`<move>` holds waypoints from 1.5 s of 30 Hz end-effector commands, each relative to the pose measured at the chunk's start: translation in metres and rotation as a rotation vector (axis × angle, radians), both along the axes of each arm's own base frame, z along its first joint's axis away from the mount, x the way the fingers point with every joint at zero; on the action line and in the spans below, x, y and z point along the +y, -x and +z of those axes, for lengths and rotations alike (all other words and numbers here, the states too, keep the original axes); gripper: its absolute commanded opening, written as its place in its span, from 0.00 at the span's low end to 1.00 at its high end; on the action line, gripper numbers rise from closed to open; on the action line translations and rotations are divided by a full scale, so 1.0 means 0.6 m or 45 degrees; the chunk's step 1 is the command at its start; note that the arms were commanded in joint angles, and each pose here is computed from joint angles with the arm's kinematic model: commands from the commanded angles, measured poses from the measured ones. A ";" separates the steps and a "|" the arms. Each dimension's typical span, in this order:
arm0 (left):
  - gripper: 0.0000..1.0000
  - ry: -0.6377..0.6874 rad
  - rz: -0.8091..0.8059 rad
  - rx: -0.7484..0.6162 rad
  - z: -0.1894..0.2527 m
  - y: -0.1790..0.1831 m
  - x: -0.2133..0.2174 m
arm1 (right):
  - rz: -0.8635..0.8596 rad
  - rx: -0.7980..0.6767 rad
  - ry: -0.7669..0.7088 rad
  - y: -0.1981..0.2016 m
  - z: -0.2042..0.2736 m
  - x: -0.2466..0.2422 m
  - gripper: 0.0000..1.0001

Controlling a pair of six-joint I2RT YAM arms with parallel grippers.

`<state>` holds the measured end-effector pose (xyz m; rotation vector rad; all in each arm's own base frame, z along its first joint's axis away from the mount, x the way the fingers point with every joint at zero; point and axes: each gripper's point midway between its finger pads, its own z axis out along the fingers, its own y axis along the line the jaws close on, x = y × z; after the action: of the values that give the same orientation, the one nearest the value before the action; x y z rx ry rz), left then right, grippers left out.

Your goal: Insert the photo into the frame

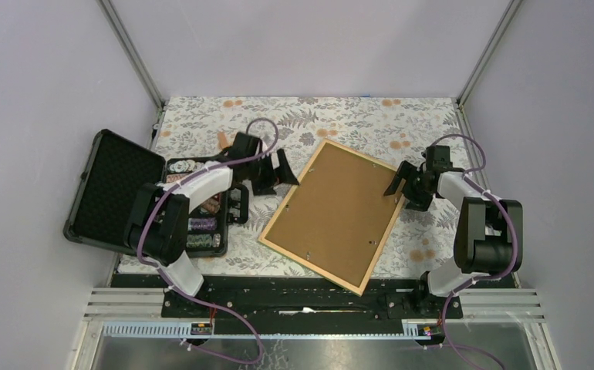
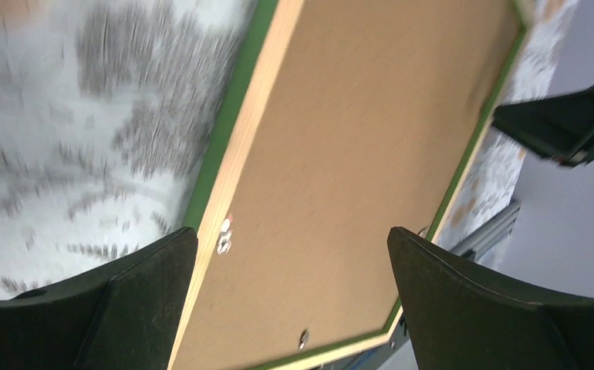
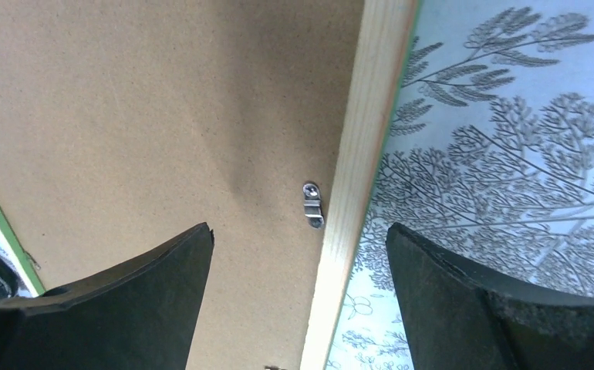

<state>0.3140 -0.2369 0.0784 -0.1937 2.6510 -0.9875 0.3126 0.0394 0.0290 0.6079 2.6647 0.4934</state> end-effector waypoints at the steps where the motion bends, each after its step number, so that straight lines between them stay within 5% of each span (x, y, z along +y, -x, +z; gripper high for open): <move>1: 0.99 -0.066 -0.027 -0.204 0.078 -0.090 -0.008 | -0.034 -0.041 0.136 -0.002 0.041 -0.028 0.88; 7: 0.99 0.025 -0.046 -0.140 0.073 -0.140 -0.050 | -0.037 -0.045 0.069 -0.009 0.044 -0.014 0.67; 14: 0.99 -0.004 -0.075 -0.076 0.014 -0.121 -0.045 | -0.030 -0.006 0.048 -0.022 0.028 -0.011 0.58; 18: 0.99 0.135 -0.079 -0.008 0.006 -0.100 -0.067 | -0.034 0.016 0.071 -0.025 0.019 -0.016 0.55; 23: 0.99 0.218 -0.064 0.036 0.007 -0.090 -0.075 | -0.030 0.050 0.081 -0.020 0.005 -0.018 0.38; 45: 0.99 0.264 -0.023 0.086 -0.011 -0.090 -0.066 | -0.009 0.141 0.176 0.009 -0.029 -0.038 0.44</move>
<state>0.3659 -0.2706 0.0646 -0.2761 2.6445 -1.2110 0.3141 0.0227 0.0163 0.6472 2.7437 0.3440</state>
